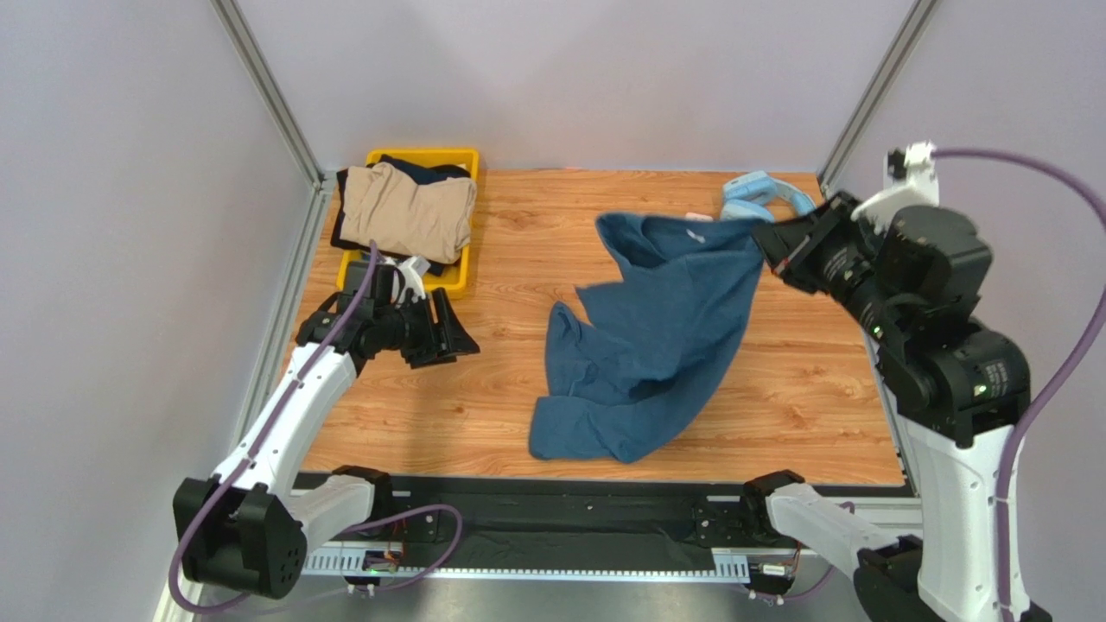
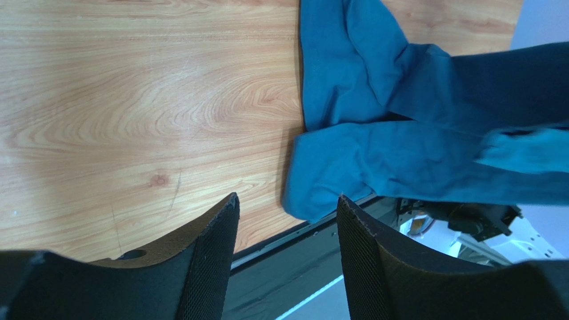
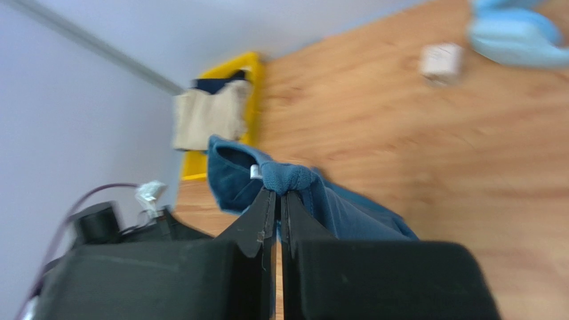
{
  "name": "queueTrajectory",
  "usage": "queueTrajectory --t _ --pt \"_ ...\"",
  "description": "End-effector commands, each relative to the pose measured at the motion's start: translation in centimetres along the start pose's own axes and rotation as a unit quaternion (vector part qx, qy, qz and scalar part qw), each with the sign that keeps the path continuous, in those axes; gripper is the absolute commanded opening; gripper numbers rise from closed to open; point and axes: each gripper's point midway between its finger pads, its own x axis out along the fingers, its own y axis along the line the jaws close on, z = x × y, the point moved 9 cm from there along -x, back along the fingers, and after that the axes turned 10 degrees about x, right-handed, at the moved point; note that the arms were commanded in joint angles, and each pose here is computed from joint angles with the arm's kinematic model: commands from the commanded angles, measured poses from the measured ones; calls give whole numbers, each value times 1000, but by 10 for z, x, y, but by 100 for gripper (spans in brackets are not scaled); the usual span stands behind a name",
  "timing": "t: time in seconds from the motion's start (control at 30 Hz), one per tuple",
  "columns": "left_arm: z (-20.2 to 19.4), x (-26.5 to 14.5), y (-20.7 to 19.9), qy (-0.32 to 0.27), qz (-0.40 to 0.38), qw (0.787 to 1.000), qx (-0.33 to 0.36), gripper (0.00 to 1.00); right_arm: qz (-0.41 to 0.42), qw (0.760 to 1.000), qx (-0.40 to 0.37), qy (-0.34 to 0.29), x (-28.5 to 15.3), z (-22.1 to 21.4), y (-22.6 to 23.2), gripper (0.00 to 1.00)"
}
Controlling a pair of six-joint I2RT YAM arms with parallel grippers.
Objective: Fold and stack the t-shirts
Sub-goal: Flatten the tshirt out
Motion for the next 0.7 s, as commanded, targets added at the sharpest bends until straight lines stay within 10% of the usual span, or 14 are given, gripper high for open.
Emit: queueTrajectory --t 0.0,0.67 --pt "19 16 -16 -8 -28 998 54 63 -214 976 7 -40 7 -35 -79 0" --pt "87 206 -62 138 -52 983 106 63 -366 930 7 1 6 -109 -169 0"
